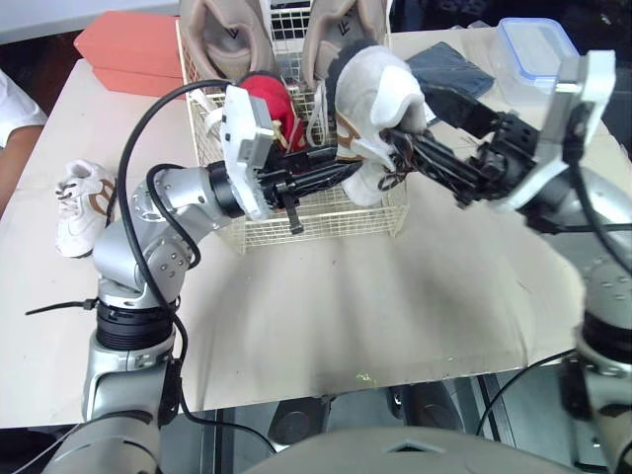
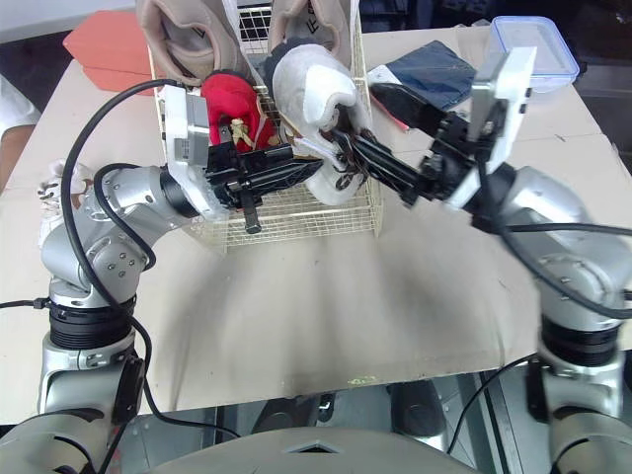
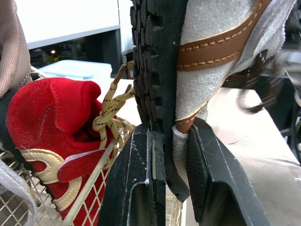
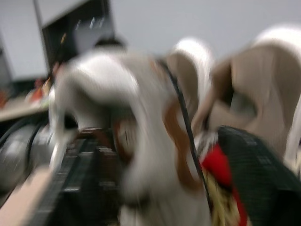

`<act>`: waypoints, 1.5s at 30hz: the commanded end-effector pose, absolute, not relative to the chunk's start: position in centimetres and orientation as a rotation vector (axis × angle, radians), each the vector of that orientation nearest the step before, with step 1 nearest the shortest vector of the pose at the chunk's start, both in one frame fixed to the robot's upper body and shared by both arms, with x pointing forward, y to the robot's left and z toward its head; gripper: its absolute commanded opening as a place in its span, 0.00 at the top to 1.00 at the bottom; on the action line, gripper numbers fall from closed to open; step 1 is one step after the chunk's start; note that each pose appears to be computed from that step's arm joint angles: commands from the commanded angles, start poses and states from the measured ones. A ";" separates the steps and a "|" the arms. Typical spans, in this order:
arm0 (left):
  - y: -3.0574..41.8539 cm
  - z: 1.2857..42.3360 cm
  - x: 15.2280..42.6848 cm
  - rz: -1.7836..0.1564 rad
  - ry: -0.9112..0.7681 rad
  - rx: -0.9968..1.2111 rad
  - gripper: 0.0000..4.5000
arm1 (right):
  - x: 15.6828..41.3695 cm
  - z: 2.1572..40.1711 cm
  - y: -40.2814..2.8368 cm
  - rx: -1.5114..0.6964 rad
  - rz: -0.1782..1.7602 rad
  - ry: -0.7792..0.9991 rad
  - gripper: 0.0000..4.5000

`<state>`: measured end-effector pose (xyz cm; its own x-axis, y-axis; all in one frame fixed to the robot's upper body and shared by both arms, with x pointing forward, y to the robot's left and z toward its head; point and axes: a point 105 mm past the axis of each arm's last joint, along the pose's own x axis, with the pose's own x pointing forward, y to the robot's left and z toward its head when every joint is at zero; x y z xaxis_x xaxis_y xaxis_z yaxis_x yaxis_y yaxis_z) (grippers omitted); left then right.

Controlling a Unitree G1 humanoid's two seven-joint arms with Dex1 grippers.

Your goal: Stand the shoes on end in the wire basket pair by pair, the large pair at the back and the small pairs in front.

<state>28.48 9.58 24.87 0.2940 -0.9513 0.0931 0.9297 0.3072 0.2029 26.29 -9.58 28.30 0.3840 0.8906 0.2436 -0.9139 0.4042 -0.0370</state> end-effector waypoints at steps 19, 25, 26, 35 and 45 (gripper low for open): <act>9.8 25.1 25.3 -1.510 -0.140 0.075 0.92 | 24.2 30.4 -8.2 0.227 1.598 -0.026 0.06; 9.9 24.8 25.1 -1.524 -0.126 0.076 0.92 | 24.2 30.5 -8.0 0.242 1.618 -0.020 0.62; 10.0 24.8 25.1 -1.527 -0.123 0.077 0.92 | 24.1 30.5 -7.9 0.243 1.625 -0.019 0.69; 10.1 24.7 25.1 -1.536 -0.116 0.076 0.92 | 23.7 30.2 -7.8 0.249 1.641 -0.008 0.98; 10.3 25.0 25.8 -1.499 -0.124 0.078 0.92 | 23.9 29.8 -7.8 0.250 1.592 -0.031 0.98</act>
<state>26.05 10.37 23.74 0.0767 -0.9970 0.0141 0.9942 0.0775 0.0745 24.56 -7.74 29.08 -0.0059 0.9866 0.1632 -0.9823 -0.0362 0.1836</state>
